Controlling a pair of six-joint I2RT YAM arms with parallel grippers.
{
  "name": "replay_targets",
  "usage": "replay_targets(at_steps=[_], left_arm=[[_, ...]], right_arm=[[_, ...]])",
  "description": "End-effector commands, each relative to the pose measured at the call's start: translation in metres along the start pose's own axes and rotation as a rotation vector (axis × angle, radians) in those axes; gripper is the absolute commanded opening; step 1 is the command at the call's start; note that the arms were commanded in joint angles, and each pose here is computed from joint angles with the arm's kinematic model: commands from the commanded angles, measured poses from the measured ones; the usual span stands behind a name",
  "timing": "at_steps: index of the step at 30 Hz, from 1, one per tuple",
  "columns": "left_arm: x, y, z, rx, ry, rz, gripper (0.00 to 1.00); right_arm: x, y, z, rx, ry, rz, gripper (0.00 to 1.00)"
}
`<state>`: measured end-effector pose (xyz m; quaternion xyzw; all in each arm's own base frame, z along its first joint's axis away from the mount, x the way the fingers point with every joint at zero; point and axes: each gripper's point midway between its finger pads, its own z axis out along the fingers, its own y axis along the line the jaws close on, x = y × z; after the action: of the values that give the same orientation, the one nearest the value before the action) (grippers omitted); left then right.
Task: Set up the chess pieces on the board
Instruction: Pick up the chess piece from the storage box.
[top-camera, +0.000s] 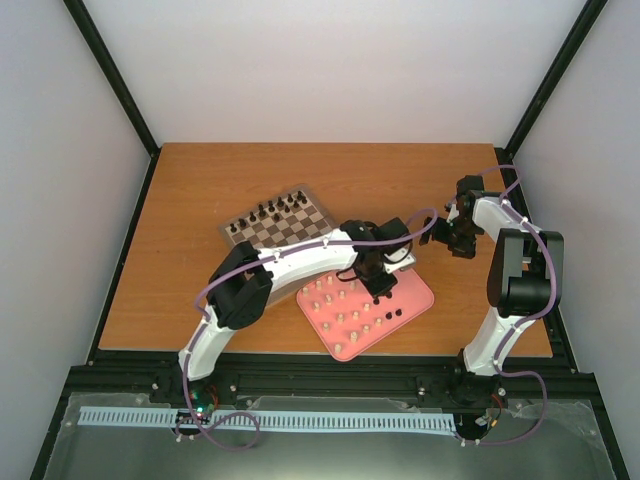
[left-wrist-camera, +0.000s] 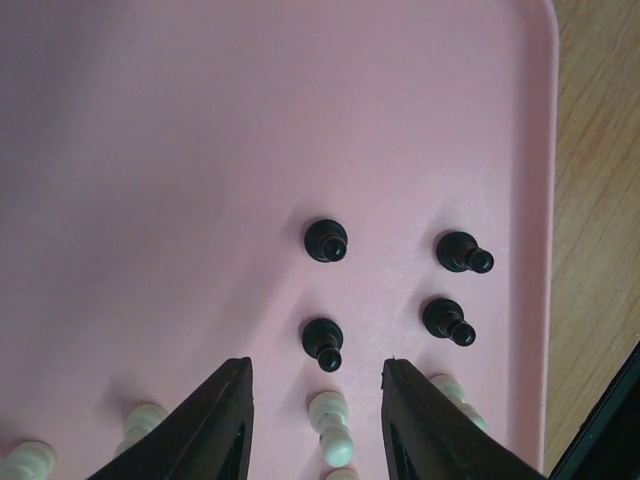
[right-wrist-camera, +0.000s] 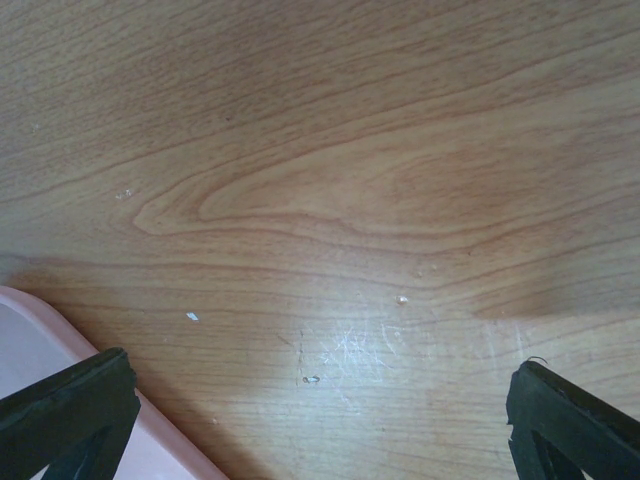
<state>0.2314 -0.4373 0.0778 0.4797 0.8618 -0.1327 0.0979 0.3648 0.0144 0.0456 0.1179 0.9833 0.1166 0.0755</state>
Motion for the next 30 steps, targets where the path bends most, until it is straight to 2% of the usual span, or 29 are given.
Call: replay_targets(at_steps=[1,8,12,30], left_arm=[[0.006,-0.014,0.012,0.024,0.028,0.018,0.38],[0.017,-0.014,0.023,0.026,0.042,-0.021,0.39],[0.024,-0.014,0.031,0.035,0.058,-0.028,0.33],[0.022,-0.014,0.047,0.048,0.057,-0.032,0.29]], right_arm=[[-0.002,0.004,-0.007,0.000,-0.027,-0.004,1.00],[-0.002,0.005,-0.007,-0.007,-0.028,-0.002,1.00],[-0.002,0.005,-0.007,-0.005,-0.028,-0.002,1.00],[0.000,0.005,-0.010,-0.004,-0.033,-0.007,1.00]])
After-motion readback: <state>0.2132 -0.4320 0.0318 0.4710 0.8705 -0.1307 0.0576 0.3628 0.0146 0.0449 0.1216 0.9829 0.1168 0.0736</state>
